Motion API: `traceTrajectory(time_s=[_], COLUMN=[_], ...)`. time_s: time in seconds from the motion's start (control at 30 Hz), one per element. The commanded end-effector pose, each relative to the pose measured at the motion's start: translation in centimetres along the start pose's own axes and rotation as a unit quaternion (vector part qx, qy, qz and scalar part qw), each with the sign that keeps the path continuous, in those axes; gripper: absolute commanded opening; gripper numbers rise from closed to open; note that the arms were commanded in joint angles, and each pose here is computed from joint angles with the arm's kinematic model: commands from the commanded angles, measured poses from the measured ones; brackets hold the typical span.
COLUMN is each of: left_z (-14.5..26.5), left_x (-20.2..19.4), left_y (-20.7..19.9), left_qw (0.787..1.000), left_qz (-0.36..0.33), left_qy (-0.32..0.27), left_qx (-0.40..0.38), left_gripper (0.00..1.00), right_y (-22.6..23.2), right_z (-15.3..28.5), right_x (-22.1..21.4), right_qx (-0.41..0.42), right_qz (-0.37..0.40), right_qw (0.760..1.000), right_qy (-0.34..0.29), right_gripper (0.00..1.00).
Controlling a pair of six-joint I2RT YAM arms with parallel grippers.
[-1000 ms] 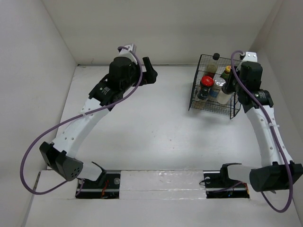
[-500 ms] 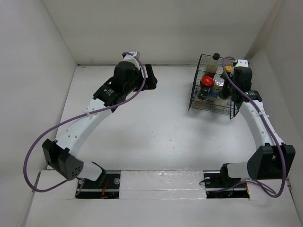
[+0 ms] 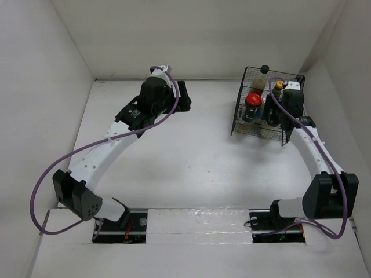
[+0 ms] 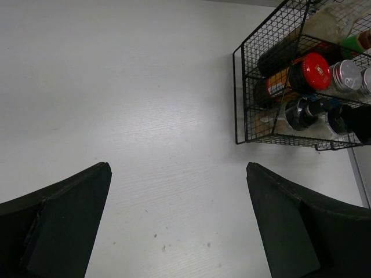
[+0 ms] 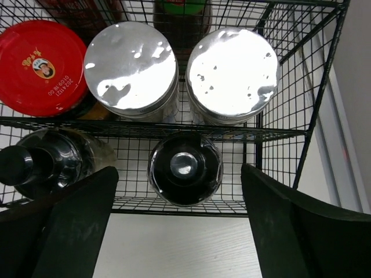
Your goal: Organize the condiment bottles
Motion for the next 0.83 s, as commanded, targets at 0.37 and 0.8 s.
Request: traceTrajectory(time_s=[0.37, 0.8], left_z=[3.3, 8.1], left_x=[5.9, 5.6], left_y=[0.6, 1.9], left_qw=[0.996, 0.987], left_qz=[-0.002, 0.02], left_qy=[-0.082, -0.145], left_qx=[0.046, 0.063], left_gripper=[0.99, 0.99], right_y=[6.4, 14.7], right_z=[16.4, 21.1], right_x=[9.4, -0.4], right_qx=[0.215, 0.462], right_qz=[-0.01, 0.084], right_qw=[0.962, 0.881], right_qy=[-0.166, -0.055], right_gripper=[1.0, 1.0])
Point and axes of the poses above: each gripper's point midway between its finger pads, its own z axis back along the fingers, its own y axis along the line the jaws close on, x = y × z, the point moved 8 cm from there along z, back along the fingers, and after that the axes turned 15 degrees about -z, right-handed, at the moved point
